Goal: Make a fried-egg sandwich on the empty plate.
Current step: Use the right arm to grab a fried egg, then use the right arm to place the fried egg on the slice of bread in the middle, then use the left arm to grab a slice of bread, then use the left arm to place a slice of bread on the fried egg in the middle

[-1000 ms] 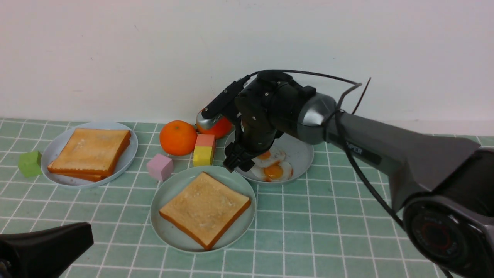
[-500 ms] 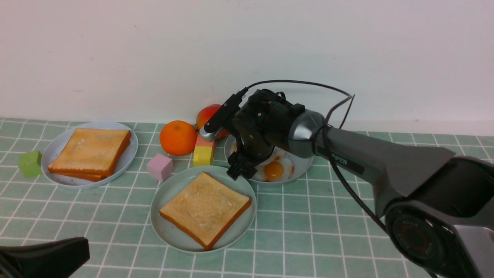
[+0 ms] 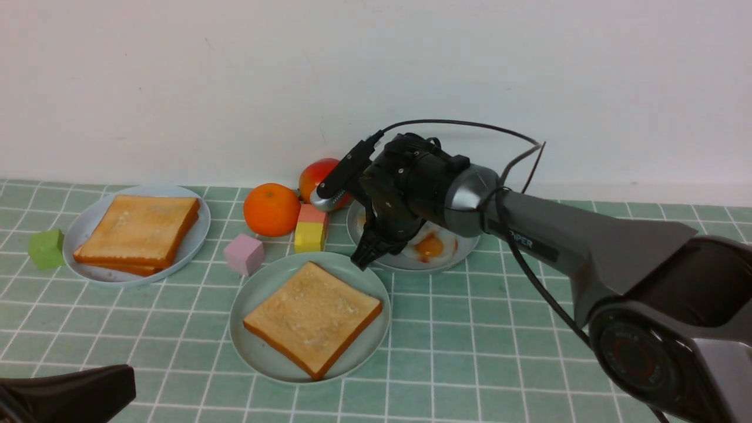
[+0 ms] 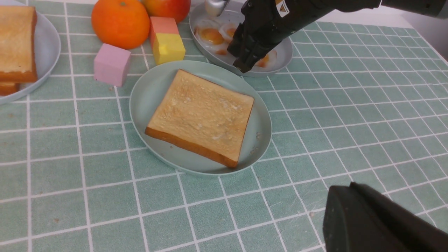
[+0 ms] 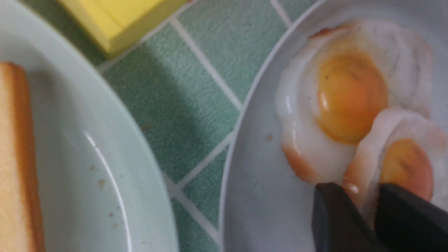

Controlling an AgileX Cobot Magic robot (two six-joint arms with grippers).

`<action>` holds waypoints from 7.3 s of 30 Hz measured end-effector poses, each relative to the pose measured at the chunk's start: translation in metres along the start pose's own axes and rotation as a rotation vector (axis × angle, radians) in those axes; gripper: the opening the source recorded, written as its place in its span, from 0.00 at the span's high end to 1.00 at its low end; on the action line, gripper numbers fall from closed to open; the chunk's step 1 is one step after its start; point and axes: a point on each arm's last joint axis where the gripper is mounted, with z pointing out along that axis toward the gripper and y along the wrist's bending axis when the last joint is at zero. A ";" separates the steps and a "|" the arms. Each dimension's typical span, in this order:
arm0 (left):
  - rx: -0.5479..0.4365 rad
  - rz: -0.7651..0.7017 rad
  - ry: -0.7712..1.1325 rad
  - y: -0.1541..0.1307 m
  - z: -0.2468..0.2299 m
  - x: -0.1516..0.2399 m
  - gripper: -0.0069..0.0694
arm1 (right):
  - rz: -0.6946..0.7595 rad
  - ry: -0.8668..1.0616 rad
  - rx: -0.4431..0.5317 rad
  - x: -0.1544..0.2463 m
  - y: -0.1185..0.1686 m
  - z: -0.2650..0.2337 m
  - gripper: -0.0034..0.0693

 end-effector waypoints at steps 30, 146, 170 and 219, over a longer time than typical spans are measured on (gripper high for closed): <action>-0.054 0.052 0.044 0.005 0.000 0.004 0.92 | -0.002 0.016 0.044 -0.016 -0.011 -0.083 0.85; -0.523 0.190 0.486 0.219 0.317 -0.070 0.34 | 0.537 -0.411 -0.267 0.274 -0.039 -0.462 0.95; -0.462 0.264 0.544 0.129 0.254 -0.119 0.82 | 0.484 -0.409 -0.324 0.273 -0.033 -0.464 0.94; -0.128 0.596 0.657 -0.041 0.274 -0.030 0.44 | 0.443 -0.411 -0.339 0.273 -0.031 -0.464 0.89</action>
